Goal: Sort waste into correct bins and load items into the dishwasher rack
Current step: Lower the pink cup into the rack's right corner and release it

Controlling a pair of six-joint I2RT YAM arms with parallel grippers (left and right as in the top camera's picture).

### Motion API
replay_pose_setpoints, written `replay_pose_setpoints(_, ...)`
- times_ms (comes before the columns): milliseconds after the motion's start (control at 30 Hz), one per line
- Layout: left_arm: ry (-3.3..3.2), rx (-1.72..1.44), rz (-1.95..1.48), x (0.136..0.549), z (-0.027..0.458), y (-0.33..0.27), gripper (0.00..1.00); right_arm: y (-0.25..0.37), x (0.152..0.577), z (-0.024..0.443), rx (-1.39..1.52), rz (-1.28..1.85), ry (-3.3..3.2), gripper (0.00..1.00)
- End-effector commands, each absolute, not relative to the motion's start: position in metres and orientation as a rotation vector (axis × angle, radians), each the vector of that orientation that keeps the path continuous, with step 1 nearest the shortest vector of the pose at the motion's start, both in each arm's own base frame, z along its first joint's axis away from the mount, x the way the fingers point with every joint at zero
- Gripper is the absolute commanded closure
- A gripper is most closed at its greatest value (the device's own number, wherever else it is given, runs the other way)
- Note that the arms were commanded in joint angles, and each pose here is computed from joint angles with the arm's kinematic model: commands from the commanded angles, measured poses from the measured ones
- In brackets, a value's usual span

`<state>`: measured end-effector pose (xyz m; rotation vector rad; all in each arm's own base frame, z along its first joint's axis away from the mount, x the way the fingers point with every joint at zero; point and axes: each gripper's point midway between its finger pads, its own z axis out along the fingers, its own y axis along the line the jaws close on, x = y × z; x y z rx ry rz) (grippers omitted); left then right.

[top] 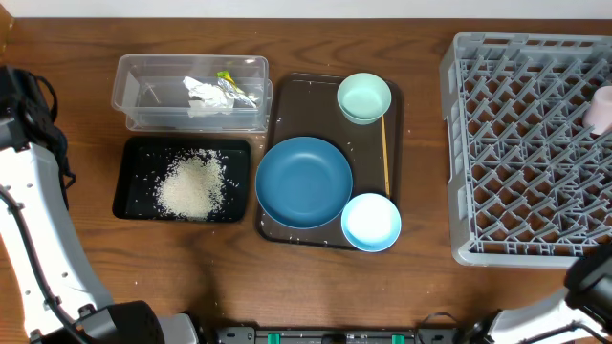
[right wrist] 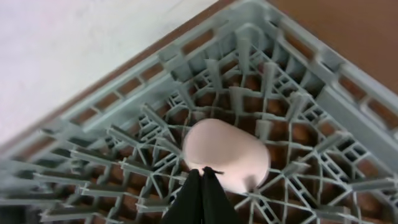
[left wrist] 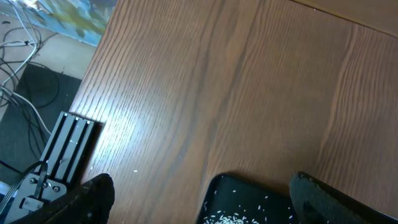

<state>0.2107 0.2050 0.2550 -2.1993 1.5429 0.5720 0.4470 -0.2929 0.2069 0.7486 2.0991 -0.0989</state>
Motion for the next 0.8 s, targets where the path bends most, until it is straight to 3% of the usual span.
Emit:
replay_pose_setpoints(0, 1.513, -2.208, 0.576, 0.207, 0.258, 0.206, 0.08, -0.288, 0.454, 0.219, 0.633, -0.549, 2.141, 0.99)
replay_pose_setpoints(100, 1.513, -2.208, 0.576, 0.207, 0.258, 0.206, 0.08, -0.274, 0.477, 0.246, 0.485, -0.722, 2.065, 0.99)
replay_pose_setpoints(267, 1.513, -2.208, 0.576, 0.207, 0.258, 0.206, 0.08, -0.268, 0.497, 0.265, 0.453, -0.719, 1.958, 0.99)
replay_pose_setpoints(633, 1.513, -2.208, 0.576, 0.207, 0.258, 0.206, 0.08, -0.282, 0.512, 0.154, 0.529, -0.625, 2.139, 0.99)
replay_pose_setpoints(767, 1.513, -2.208, 0.576, 0.207, 0.258, 0.206, 0.08, -0.289, 0.518, 0.137, 0.54, -0.627, 2.129, 0.99)
